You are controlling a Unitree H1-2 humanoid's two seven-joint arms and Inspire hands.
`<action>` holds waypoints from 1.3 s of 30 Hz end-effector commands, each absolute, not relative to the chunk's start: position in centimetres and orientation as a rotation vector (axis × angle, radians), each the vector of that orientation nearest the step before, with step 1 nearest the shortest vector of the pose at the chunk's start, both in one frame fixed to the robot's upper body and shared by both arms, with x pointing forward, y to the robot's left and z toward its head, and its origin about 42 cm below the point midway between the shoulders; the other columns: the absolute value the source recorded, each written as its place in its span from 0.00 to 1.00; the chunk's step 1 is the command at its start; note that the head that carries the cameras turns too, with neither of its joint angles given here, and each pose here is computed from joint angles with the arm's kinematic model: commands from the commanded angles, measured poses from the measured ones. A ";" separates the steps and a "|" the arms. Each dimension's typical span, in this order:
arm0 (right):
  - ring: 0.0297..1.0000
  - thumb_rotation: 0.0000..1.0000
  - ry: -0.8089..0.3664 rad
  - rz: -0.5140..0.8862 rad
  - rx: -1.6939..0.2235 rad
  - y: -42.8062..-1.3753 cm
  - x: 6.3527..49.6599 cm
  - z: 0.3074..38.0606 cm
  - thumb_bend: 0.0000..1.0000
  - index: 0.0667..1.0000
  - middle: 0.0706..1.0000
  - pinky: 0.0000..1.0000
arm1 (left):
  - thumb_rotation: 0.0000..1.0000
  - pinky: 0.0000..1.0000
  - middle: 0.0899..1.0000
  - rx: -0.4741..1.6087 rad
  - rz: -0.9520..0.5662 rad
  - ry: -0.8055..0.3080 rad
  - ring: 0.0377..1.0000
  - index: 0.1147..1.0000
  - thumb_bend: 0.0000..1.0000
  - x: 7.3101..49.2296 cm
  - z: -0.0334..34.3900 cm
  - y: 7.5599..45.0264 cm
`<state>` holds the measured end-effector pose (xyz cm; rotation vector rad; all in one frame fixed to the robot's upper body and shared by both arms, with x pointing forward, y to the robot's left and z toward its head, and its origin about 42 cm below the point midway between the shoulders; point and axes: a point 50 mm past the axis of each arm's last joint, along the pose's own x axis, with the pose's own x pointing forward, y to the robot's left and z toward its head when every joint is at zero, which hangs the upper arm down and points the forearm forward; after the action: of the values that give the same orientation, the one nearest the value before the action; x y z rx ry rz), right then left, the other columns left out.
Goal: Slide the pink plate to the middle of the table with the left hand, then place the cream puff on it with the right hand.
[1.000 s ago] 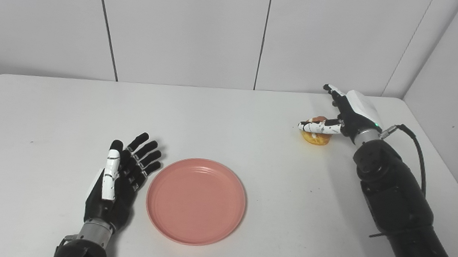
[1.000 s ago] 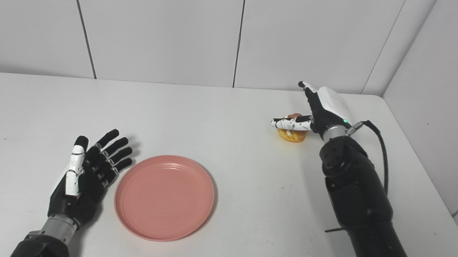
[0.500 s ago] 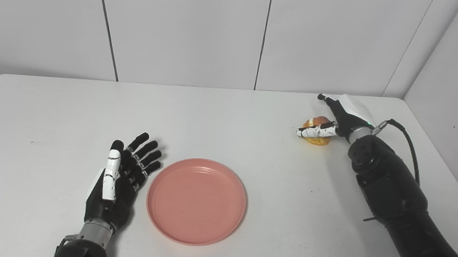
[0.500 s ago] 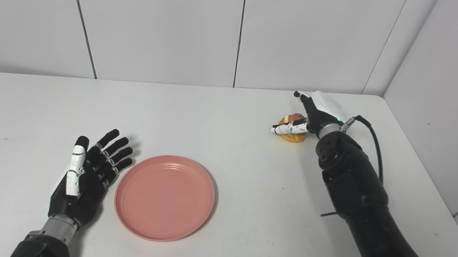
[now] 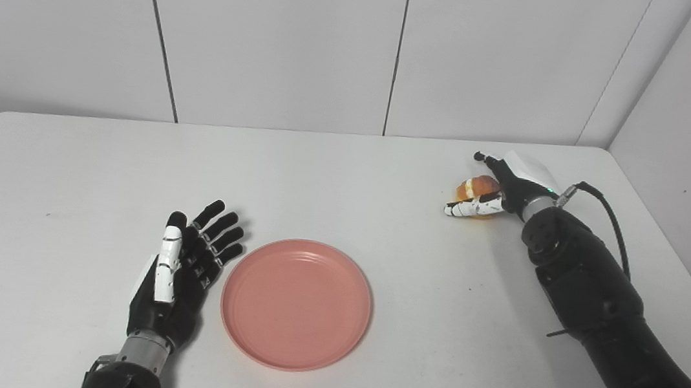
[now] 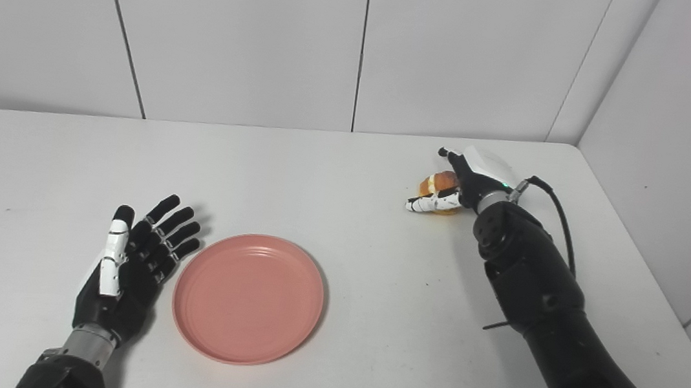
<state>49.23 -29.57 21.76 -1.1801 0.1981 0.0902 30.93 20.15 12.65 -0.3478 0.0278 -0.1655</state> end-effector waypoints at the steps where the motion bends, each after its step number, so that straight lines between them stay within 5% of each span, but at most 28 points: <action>1: 0.88 0.41 0.115 0.033 -1.206 -30.0 50.2 26.0 0.93 0.89 0.92 0.79 | 1.00 0.85 0.84 -0.344 -0.177 0.009 0.84 0.82 0.53 30.9 13.0 20.0; 15: 0.84 0.29 0.091 0.024 -1.174 -29.6 50.0 26.2 0.90 0.85 0.88 0.74 | 1.00 0.86 0.84 -0.342 -0.180 0.011 0.84 0.83 0.54 30.8 13.0 19.9; 22: 0.71 0.19 0.092 0.014 -1.135 -29.9 50.1 26.1 0.87 0.80 0.76 0.63 | 1.00 0.86 0.84 -0.346 -0.176 0.014 0.84 0.82 0.55 30.8 12.9 20.0; 28: 0.78 0.20 0.121 0.026 -1.156 -29.9 50.4 25.7 0.89 0.79 0.80 0.71 | 1.00 0.86 0.84 -0.341 -0.181 0.011 0.84 0.82 0.54 30.7 12.9 20.0; 39: 0.74 0.15 0.158 0.046 -1.147 -29.8 50.7 25.2 0.86 0.75 0.76 0.68 | 1.00 0.85 0.84 -0.341 -0.180 0.013 0.84 0.82 0.55 30.6 13.1 19.9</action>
<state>49.29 -30.32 21.26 -1.1335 0.2399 0.0801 30.66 20.00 12.63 -0.3440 0.0295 -0.1735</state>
